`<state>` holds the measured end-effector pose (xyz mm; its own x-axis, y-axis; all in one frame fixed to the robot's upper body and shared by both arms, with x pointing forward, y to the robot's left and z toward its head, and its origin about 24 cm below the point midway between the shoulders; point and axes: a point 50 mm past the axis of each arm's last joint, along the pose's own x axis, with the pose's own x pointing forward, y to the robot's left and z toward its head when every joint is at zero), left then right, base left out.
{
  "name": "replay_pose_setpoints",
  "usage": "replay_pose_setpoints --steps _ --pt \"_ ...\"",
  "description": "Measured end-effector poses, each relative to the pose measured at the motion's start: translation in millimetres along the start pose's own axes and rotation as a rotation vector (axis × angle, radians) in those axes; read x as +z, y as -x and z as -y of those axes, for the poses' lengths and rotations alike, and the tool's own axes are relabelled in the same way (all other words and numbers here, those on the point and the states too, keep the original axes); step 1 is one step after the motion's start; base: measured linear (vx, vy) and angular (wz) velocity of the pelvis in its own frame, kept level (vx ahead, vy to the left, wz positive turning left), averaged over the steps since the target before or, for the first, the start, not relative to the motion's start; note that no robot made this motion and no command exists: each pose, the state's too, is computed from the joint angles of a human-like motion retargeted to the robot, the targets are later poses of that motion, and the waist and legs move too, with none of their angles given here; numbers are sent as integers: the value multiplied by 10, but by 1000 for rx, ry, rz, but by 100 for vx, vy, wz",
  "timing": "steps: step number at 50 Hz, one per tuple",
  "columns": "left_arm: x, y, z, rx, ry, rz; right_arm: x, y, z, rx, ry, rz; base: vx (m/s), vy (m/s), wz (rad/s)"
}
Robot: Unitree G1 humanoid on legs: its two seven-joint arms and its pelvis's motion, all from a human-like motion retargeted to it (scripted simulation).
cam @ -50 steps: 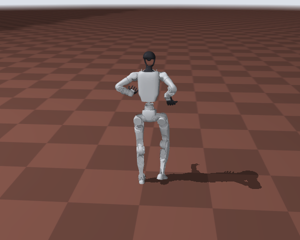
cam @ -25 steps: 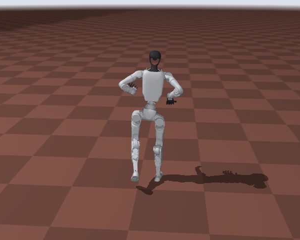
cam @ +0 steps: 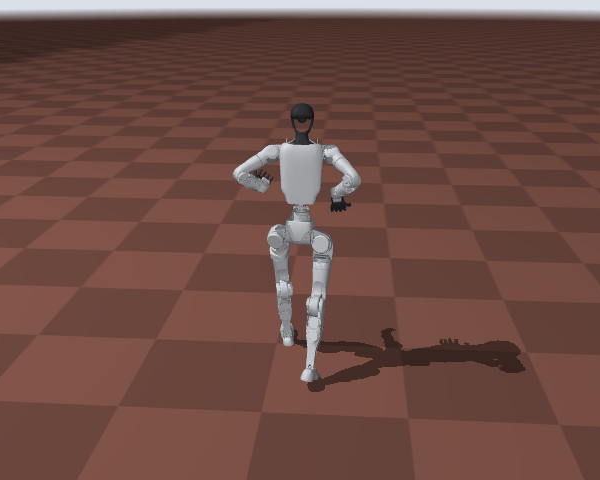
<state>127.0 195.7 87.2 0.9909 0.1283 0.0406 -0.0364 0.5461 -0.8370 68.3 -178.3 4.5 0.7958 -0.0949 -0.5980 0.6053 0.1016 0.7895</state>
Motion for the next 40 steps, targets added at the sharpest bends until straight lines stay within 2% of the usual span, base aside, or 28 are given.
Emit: replay_pose_setpoints --steps 20,40 --pt "-134 77 -63 47 11 -51 196 51 29 -24 7 94 63 10 44" --pt "-119 52 -123 64 -24 -36 79 34 -19 -27 5 38 73 -15 17"
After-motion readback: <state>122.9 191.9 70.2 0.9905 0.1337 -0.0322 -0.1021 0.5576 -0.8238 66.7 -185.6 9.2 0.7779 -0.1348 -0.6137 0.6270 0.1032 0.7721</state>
